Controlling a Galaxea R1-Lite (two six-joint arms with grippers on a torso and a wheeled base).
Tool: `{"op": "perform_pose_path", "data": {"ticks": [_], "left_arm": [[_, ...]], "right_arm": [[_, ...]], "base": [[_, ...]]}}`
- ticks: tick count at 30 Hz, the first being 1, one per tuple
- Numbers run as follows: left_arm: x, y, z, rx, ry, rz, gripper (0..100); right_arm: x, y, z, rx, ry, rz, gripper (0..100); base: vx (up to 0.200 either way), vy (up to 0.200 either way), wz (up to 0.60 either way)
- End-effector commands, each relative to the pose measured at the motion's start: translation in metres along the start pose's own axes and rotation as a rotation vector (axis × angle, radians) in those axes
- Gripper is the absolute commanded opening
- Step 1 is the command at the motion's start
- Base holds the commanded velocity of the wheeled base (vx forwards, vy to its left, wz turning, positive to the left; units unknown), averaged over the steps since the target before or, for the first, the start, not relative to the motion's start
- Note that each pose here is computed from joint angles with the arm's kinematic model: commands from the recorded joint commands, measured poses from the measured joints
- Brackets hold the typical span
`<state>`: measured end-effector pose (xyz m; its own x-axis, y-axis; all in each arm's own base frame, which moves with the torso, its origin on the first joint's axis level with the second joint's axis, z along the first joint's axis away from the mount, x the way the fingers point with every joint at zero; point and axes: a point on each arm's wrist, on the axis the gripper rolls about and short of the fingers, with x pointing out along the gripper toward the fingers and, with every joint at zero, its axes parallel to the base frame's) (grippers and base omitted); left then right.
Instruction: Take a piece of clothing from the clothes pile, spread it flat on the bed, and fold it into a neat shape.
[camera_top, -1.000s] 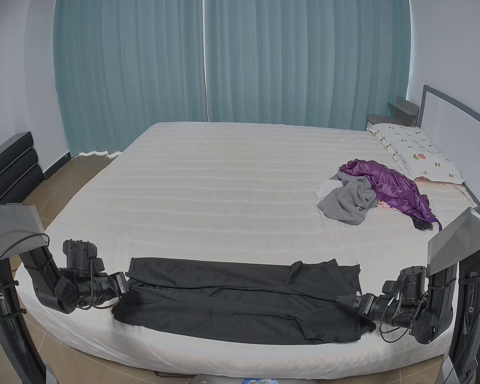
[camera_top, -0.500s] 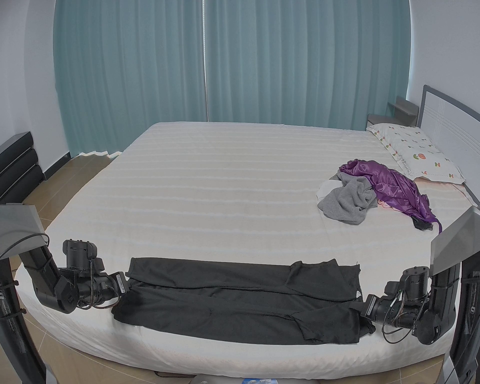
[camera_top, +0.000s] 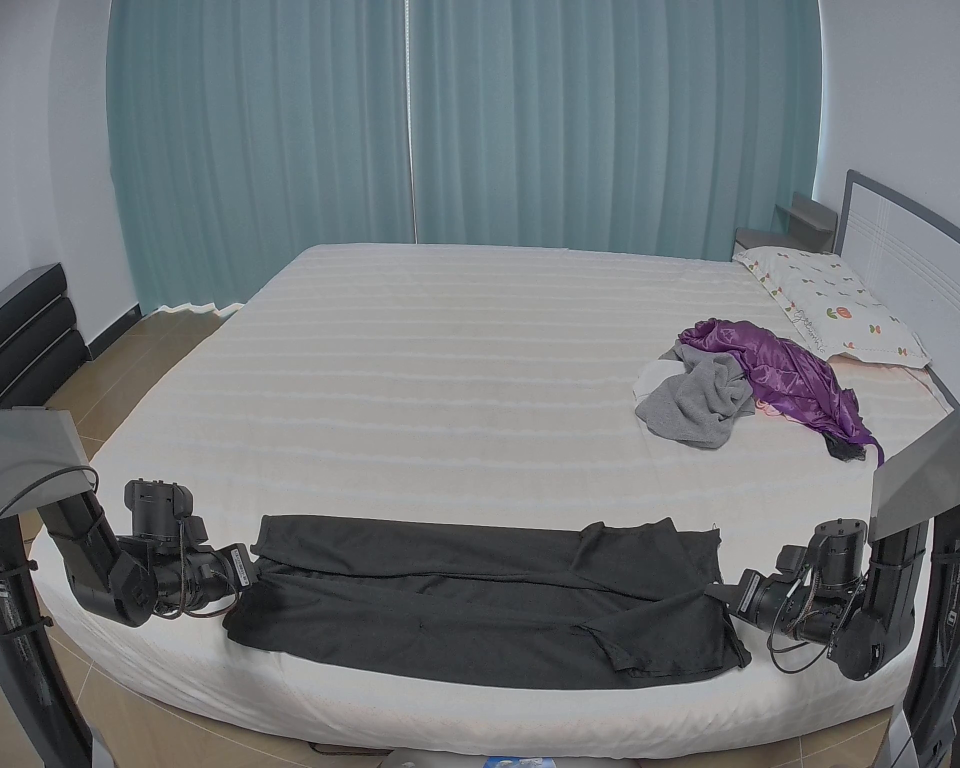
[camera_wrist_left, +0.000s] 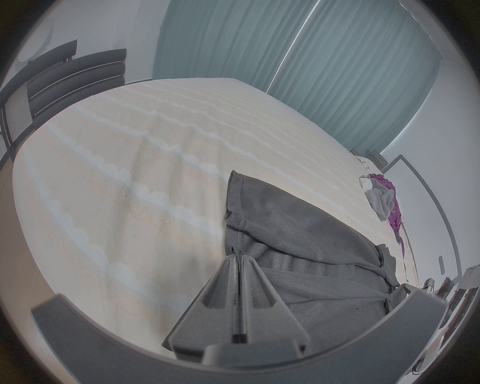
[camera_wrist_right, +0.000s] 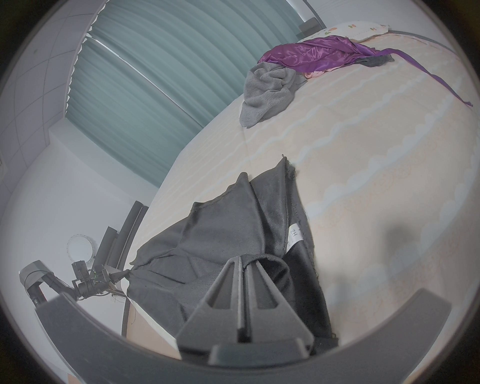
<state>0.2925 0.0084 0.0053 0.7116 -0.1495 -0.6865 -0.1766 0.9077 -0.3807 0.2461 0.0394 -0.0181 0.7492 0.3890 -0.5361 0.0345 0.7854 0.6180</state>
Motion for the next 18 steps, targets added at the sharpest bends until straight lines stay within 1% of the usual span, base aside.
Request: {"op": "perform_pose_path", "data": {"ticks": [1, 12, 13, 14, 18], "left_arm": [[0.001, 0.0, 0.0, -0.003, 0.001, 0.0, 0], [0.003, 0.0, 0.001, -0.038, -0.001, -0.002, 0], [0.004, 0.0, 0.0, -0.038, 0.005, -0.001, 100], [0.005, 0.001, 0.0, -0.038, 0.007, 0.0, 100], [0.006, 0.001, -0.001, -0.042, 0.01, 0.001, 100]], "right_arm": [[0.001, -0.001, 0.002, 0.0, -0.013, 0.004, 0], [0.009, -0.005, -0.003, 0.002, 0.016, 0.001, 0], [0.011, -0.006, -0.003, 0.003, 0.018, 0.0, 0], [0.012, -0.006, -0.004, 0.003, 0.02, 0.0, 100], [0.014, -0.007, -0.004, 0.005, 0.022, -0.003, 100]], "base": [[0.0, 0.0, 0.0], [0.0, 0.0, 0.0], [0.0, 0.0, 0.0], [0.0, 0.0, 0.0], [0.0, 0.0, 0.0]]}}
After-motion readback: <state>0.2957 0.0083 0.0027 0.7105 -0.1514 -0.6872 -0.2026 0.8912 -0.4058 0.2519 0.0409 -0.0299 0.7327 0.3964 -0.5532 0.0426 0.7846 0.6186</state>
